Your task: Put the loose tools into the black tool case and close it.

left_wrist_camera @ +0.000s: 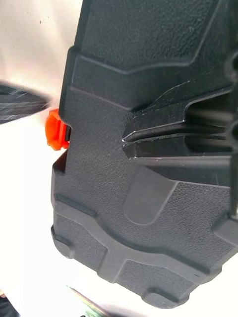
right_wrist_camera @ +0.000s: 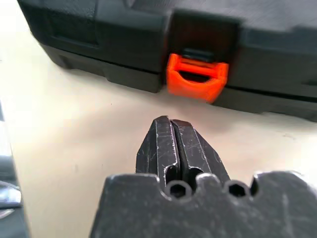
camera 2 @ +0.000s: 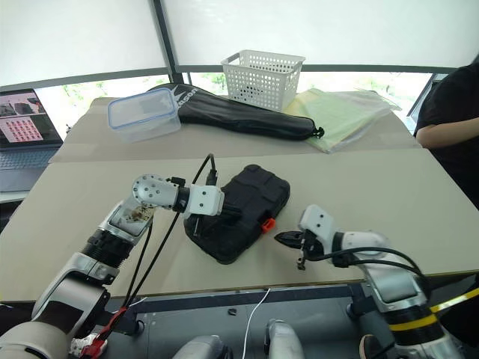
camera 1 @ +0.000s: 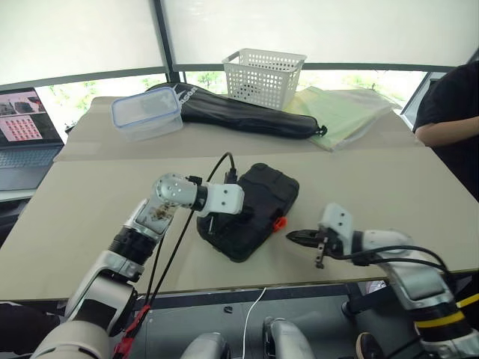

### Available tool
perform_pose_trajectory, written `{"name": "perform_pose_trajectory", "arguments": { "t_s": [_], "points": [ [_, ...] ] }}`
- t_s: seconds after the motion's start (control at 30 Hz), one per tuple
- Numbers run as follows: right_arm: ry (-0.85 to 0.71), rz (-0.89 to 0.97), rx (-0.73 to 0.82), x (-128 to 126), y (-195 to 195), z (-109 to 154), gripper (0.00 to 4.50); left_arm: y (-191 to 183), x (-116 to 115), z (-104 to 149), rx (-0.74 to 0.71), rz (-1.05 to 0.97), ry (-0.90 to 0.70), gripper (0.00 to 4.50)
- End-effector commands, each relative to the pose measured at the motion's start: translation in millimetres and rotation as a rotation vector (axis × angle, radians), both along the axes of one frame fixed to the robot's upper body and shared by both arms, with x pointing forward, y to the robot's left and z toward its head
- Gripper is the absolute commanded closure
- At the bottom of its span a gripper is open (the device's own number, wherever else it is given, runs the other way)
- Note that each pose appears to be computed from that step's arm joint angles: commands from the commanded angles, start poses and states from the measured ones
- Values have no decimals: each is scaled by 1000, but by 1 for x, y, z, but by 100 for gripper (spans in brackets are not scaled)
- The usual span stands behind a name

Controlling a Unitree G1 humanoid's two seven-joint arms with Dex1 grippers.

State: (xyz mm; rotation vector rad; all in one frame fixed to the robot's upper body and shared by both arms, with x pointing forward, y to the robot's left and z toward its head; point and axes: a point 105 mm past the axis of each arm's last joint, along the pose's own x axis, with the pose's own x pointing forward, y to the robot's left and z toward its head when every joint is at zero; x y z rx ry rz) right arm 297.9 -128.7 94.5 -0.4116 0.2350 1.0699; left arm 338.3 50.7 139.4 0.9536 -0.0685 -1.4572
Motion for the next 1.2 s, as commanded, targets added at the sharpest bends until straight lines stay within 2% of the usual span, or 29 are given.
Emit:
{"name": "perform_pose_trajectory", "arguments": {
  "t_s": [0.03, 0.2, 0.47, 0.73, 0.87, 1.07, 1.2],
  "points": [
    [-155, -1, 49, 17, 11, 38, 450, 11, 1, -31, 104, 40, 66, 437],
    [-205, 4, 125, 23, 16, 69, 450, 13, 1, -32, 96, 48, 73, 437],
    [-116, 49, 39, 8, 7, 48, 450, 16, 3, -35, 94, 70, 73, 437],
    [-114, -68, -32, 29, -22, 38, 450, 20, 4, -36, 97, 82, 72, 437],
    [-134, -51, 1, 36, -5, 38, 450, 20, 5, -36, 100, 84, 74, 437],
    [-160, -12, 122, 39, 31, 58, 450, 21, 5, -37, 103, 85, 76, 437],
    [-157, -16, 123, 39, 33, 57, 450, 21, 6, -36, 100, 90, 75, 437]
  ]
}}
